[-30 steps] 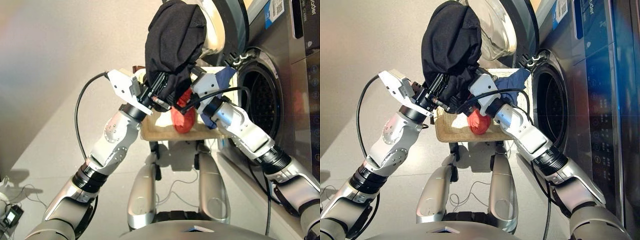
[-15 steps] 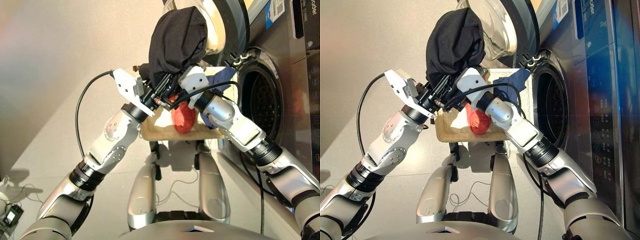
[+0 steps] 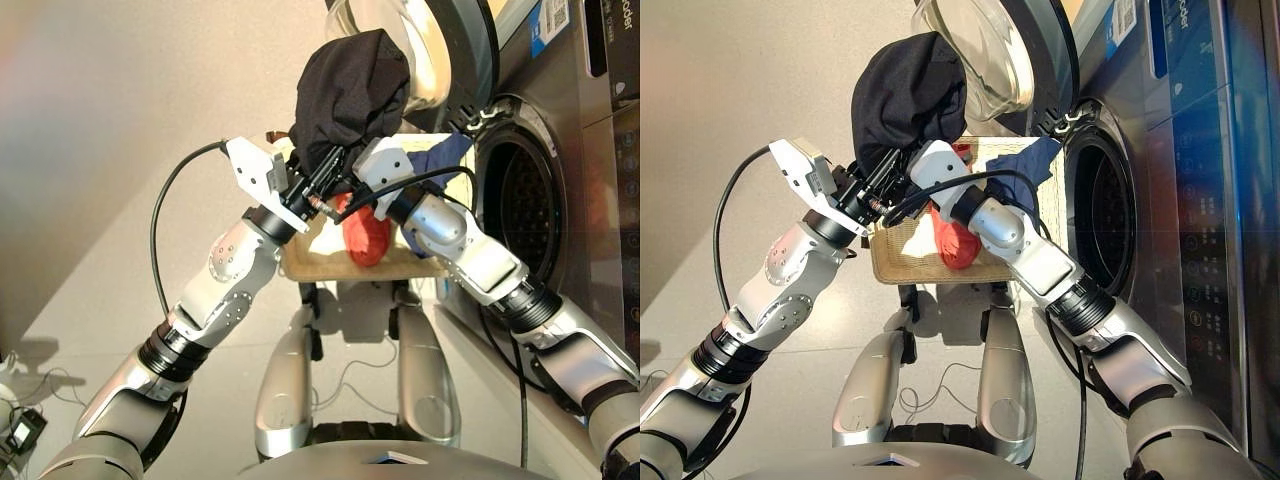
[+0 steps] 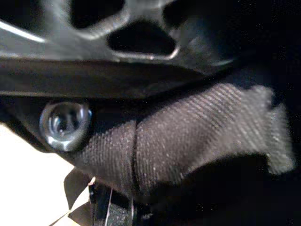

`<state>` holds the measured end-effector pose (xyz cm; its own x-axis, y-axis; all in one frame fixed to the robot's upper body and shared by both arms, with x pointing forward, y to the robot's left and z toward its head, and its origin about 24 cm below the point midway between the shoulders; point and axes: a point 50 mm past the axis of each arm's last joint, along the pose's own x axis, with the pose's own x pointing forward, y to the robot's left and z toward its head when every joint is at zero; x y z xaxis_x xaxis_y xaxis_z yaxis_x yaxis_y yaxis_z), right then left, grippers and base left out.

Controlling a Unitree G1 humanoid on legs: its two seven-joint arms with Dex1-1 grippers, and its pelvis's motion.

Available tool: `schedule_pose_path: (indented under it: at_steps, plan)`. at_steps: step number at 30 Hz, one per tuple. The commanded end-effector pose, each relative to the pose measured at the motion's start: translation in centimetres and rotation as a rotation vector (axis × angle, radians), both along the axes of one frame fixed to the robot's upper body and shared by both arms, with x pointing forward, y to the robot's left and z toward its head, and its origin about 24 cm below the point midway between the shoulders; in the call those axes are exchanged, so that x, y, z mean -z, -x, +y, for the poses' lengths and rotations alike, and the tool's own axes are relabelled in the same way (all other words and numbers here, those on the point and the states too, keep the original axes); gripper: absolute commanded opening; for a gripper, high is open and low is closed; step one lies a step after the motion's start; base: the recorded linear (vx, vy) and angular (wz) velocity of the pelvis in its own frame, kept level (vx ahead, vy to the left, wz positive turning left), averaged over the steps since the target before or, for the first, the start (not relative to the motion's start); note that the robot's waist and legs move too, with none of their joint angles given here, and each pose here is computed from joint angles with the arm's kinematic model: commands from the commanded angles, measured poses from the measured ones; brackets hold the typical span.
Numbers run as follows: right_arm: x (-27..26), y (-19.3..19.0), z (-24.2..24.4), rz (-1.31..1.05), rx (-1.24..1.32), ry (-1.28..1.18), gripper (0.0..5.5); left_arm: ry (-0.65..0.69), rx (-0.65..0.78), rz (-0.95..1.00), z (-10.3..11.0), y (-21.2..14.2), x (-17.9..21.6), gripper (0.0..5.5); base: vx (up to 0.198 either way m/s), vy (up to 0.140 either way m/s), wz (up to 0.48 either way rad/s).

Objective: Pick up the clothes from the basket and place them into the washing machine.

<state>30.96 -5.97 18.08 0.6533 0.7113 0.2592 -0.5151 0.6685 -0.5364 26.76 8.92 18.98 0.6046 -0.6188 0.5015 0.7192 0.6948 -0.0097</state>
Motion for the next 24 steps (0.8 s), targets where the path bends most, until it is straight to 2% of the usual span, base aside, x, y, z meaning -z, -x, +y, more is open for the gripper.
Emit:
schedule_pose_path:
  at_steps: [1,2,3,4,12,24]
  plan:
    - [-2.5,1.5,0.9,-0.132,-0.049,-0.216,0.00,0.069,0.073,-0.106,-0.7,2.0,-1.4,5.50,0.000,0.000,0.000]
    - [-2.2,1.4,0.5,-0.125,-0.022,-0.244,0.00,0.072,0.064,-0.103,-0.6,1.9,-1.4,5.50,0.000,0.000,0.000]
    - [-2.0,1.3,0.4,-0.124,-0.002,-0.247,0.24,0.067,0.049,-0.103,-0.5,1.8,-1.3,5.50,0.000,0.000,0.000]
    - [-1.5,1.1,0.0,-0.116,0.039,-0.266,0.00,0.064,0.029,-0.113,-0.4,1.7,-1.3,5.50,0.000,0.000,0.000]
    - [2.3,-0.3,-3.1,-0.003,0.285,-0.340,0.00,0.098,-0.046,-0.128,-0.2,1.1,-1.5,5.50,0.000,0.000,0.000]
    - [9.7,-2.8,-10.1,0.047,0.821,-0.128,0.00,0.189,-0.061,-0.135,-0.5,1.0,-1.8,5.50,0.000,0.000,0.000]
